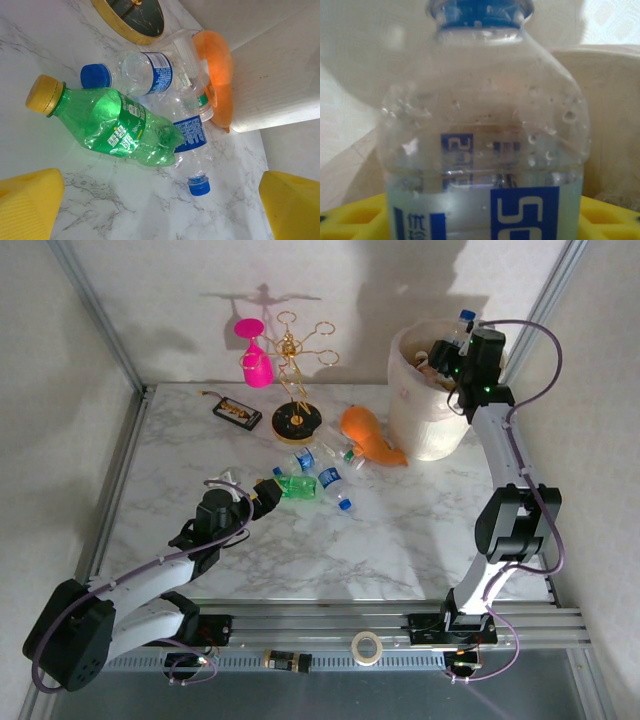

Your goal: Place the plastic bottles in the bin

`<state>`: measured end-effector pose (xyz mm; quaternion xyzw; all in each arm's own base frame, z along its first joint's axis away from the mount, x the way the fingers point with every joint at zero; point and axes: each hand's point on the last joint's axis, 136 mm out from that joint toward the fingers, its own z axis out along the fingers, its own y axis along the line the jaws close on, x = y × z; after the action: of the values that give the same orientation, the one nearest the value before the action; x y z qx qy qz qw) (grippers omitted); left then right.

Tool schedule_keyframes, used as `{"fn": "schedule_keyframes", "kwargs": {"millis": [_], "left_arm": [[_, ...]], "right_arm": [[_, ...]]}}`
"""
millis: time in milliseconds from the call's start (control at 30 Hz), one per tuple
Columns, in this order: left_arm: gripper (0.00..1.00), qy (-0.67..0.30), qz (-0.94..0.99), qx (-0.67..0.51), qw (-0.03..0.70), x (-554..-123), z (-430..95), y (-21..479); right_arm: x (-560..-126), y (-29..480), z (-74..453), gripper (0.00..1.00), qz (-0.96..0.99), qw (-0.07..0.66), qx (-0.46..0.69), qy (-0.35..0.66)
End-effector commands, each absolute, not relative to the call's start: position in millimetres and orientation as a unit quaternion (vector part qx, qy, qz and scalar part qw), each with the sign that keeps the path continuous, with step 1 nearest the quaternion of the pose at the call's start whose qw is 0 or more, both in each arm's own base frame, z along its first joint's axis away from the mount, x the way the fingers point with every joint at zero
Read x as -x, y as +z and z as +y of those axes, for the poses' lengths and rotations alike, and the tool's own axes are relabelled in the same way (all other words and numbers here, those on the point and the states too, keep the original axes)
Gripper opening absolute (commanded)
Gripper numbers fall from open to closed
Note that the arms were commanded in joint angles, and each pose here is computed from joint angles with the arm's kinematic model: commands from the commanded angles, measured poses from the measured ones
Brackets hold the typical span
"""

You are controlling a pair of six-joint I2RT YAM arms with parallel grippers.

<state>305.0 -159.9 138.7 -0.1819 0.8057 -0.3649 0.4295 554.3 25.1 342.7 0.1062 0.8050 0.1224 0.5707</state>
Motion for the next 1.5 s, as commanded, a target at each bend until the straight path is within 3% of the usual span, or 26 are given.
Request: {"fn": "schedule_keyframes", "kwargs": {"millis": [0, 233, 433, 667, 867, 1133, 1467], "left_arm": [[1.0, -0.363, 0.798, 0.196, 0.439, -308.2, -157.6, 145.7], [0.99, -0.365, 0.791, 0.22, 0.44, -307.6, -152.7, 140.3], [1.0, -0.371, 0.783, 0.238, 0.439, -310.6, -152.5, 139.3], [1.0, -0.379, 0.771, 0.281, 0.428, -311.3, -151.9, 130.5], [0.99, -0.382, 0.769, 0.314, 0.405, -311.1, -158.1, 118.4], [0.99, -0.365, 0.793, 0.341, 0.348, -320.2, -183.1, 96.5], [0.99, -0.318, 0.798, 0.405, 0.313, -337.3, -193.7, 69.9]], "right_arm": [[-550.4, 388.4, 30.2, 0.77, 0.776, 0.606, -0.101, 0.144], [-521.2, 439.2, 37.8, 0.99, 0.74, 0.646, -0.081, 0.172], [-480.1, 464.3, 63.6, 0.99, 0.712, 0.672, -0.051, 0.196], [-429.8, 455.6, 127.2, 0.99, 0.706, 0.672, 0.009, 0.223], [-389.3, 408.9, 176.6, 0.99, 0.71, 0.656, 0.039, 0.254], [-370.1, 318.1, 231.2, 0.99, 0.756, 0.583, 0.078, 0.287], [-354.0, 242.5, 250.0, 0.99, 0.816, 0.49, 0.091, 0.291]]}}
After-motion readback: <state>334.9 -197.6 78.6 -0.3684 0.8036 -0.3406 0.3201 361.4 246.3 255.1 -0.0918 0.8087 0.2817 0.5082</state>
